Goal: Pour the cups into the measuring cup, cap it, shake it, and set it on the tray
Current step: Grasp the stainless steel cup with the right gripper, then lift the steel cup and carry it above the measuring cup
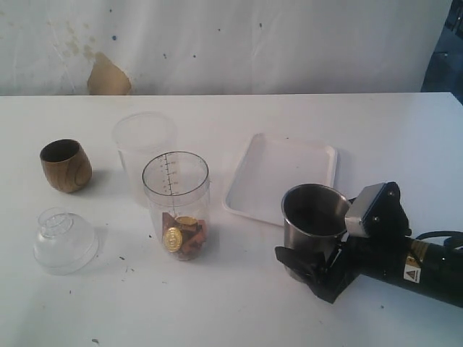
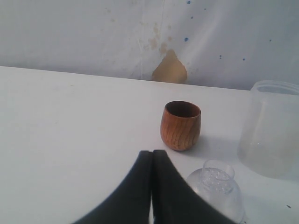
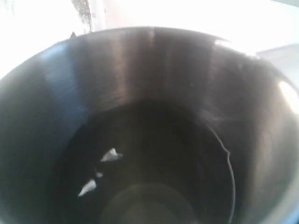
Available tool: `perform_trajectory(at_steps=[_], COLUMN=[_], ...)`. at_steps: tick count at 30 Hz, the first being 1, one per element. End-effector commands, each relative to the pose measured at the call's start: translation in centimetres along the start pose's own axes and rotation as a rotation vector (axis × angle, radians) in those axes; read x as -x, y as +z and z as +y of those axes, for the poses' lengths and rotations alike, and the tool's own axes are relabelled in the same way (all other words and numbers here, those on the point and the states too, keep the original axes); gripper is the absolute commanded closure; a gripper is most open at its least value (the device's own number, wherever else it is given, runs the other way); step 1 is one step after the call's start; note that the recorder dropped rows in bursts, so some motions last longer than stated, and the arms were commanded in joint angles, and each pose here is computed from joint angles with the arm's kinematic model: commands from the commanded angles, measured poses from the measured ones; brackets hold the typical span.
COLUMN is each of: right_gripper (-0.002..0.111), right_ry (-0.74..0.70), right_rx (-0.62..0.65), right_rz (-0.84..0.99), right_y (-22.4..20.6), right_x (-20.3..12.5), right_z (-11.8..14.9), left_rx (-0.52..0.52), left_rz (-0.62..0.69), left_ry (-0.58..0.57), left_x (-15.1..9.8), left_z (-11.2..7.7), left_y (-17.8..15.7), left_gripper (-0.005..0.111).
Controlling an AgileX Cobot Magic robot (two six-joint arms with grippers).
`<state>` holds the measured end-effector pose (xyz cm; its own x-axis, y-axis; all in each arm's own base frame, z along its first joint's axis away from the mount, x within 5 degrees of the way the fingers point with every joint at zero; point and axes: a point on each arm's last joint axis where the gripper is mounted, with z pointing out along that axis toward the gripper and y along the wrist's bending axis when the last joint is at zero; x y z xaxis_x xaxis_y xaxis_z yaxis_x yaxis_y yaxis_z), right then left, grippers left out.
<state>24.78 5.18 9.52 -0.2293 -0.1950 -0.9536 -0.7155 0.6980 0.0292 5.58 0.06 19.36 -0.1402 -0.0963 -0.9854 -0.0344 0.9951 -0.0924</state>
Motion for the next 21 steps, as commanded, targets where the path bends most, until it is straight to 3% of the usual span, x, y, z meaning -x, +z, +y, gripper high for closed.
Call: perform_trajectory(at_steps=[1, 8, 12, 21], right_gripper=[0.031, 0.074, 0.108, 0.108], right_ry=[-0.002, -0.029, -0.040, -0.026], right_rx=[0.007, 0.079, 0.098, 0.064], right_rz=[-0.019, -0.011, -0.010, -0.109], right_y=[0.1, 0.1, 0.1, 0.1], right_x=[0.2, 0.2, 0.2, 3.8], right_z=[0.0, 0.7, 0.9, -0.2], left_rx=[-0.001, -0.001, -0.001, -0.001], left_rz=[0.001, 0.001, 0.001, 0.001], left_ry=[0.001, 0.001, 0.001, 0.001], left_x=[-0.1, -0.1, -0.1, -0.1], left_z=[0.0, 0.0, 0.0, 0.0], left_y=[0.0, 0.0, 0.0, 0.0], left_gripper=[0.106, 0.106, 0.106, 0.106])
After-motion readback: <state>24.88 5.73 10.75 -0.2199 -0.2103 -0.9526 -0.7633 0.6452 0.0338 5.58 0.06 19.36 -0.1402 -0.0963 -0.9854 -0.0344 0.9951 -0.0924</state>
